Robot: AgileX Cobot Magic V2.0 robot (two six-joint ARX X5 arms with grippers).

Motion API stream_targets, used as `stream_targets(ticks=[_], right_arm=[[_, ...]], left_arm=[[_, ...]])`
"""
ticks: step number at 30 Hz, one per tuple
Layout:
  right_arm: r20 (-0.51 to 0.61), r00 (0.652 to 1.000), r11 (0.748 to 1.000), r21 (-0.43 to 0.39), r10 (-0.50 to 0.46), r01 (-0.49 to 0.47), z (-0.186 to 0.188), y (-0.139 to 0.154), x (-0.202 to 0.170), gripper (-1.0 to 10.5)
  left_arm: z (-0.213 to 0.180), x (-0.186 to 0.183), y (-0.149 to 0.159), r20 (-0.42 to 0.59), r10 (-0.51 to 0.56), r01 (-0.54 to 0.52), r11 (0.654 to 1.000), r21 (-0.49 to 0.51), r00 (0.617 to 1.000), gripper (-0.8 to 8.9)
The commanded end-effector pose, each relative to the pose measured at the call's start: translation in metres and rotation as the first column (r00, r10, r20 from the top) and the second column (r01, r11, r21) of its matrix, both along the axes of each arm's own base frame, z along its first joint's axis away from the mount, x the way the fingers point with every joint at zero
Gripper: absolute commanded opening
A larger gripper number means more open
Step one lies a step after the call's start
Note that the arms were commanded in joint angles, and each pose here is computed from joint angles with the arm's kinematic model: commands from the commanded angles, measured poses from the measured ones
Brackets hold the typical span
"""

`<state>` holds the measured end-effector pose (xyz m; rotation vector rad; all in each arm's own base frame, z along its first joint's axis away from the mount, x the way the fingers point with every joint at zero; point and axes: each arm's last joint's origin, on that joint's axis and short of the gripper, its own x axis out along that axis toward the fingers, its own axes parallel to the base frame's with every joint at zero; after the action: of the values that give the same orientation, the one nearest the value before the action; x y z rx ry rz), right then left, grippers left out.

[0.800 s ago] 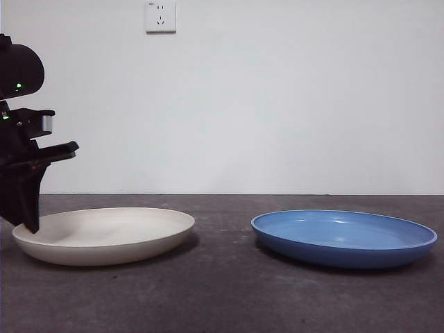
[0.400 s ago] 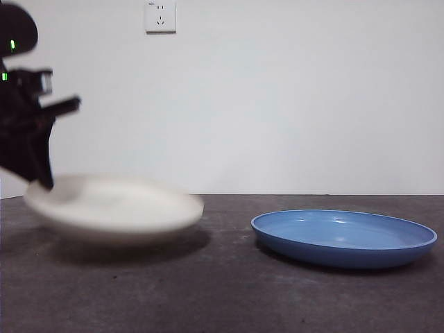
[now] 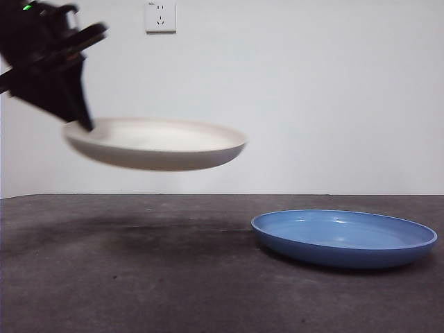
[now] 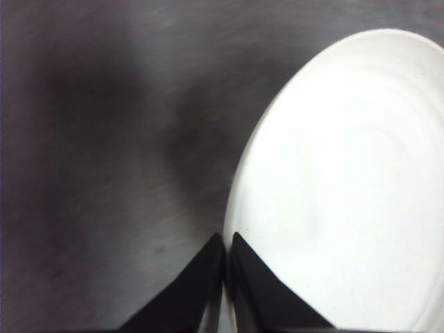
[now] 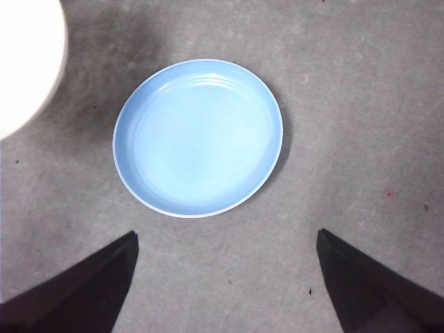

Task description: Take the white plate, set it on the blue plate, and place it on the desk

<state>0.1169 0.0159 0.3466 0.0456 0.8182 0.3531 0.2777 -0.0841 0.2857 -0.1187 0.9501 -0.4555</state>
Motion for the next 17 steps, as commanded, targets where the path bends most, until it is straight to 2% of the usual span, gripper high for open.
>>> stream_targets(ticks=[1, 8, 17], right_arm=[[0.024, 1.000, 1.000, 0.011, -0.015, 0.015, 0.006, 0.000, 0.001, 4.1], [0.018, 0.999, 0.999, 0.022, -0.030, 0.029, 0.006, 0.000, 0.001, 4.1], [0.018, 0.999, 0.999, 0.012, -0.043, 0.043, 0.006, 0.000, 0.001, 4.1]], left_arm=[[0.013, 0.000, -0.019, 0.037, -0.051, 0.052, 0.998, -0.030, 0.998, 0.16], [0.020, -0.006, -0.058, 0.100, -0.132, 0.141, 0.986, -0.089, 0.986, 0.16], [-0.002, 0.014, -0.109, 0.034, -0.197, 0.199, 0.974, -0.110, 0.980, 0.16]])
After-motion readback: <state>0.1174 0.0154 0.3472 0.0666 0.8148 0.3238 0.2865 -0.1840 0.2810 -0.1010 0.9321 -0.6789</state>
